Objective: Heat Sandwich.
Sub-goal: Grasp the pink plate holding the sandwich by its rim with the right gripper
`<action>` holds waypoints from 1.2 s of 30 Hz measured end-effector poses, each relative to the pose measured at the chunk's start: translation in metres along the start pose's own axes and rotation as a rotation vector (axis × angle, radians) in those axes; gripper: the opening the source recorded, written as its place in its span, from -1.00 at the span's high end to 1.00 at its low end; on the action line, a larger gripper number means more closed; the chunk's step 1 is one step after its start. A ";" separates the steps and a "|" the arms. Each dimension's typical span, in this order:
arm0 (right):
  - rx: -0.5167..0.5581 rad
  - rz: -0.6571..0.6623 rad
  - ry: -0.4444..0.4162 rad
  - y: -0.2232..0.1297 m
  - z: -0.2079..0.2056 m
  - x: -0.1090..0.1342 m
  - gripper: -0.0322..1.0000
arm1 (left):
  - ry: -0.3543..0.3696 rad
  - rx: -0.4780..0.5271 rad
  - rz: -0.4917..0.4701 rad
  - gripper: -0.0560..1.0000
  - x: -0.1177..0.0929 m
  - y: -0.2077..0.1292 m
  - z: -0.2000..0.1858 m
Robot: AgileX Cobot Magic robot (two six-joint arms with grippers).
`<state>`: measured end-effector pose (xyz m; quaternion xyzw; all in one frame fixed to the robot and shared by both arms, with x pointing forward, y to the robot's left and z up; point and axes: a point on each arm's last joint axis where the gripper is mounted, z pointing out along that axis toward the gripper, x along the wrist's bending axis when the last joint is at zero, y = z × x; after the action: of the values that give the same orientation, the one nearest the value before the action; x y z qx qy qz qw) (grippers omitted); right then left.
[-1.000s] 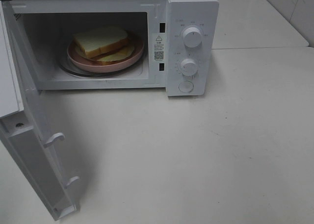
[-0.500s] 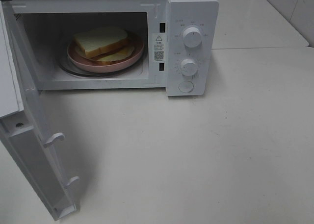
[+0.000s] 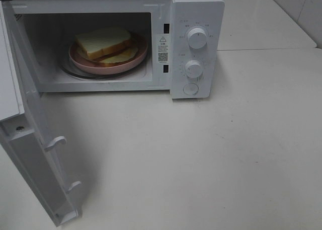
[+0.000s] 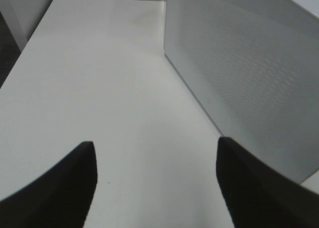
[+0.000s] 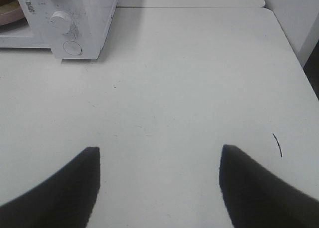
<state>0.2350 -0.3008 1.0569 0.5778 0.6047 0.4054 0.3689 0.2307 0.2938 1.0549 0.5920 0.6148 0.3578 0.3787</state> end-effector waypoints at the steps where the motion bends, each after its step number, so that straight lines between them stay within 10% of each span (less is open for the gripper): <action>1: 0.000 0.000 0.000 0.000 0.000 0.000 -0.35 | 0.000 0.000 0.000 -0.34 0.000 0.000 0.000; 24: -0.005 0.001 0.000 0.008 0.000 0.000 -0.35 | 0.000 0.000 0.000 -0.34 0.000 0.000 0.000; 36: 0.275 -0.099 0.091 0.044 0.067 0.011 -0.35 | 0.000 0.000 0.000 -0.34 0.000 0.000 0.000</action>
<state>0.3133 -0.2854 1.0711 0.5733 0.6984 0.3260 0.2782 0.2307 0.2938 1.0549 0.5920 0.6148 0.3578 0.3787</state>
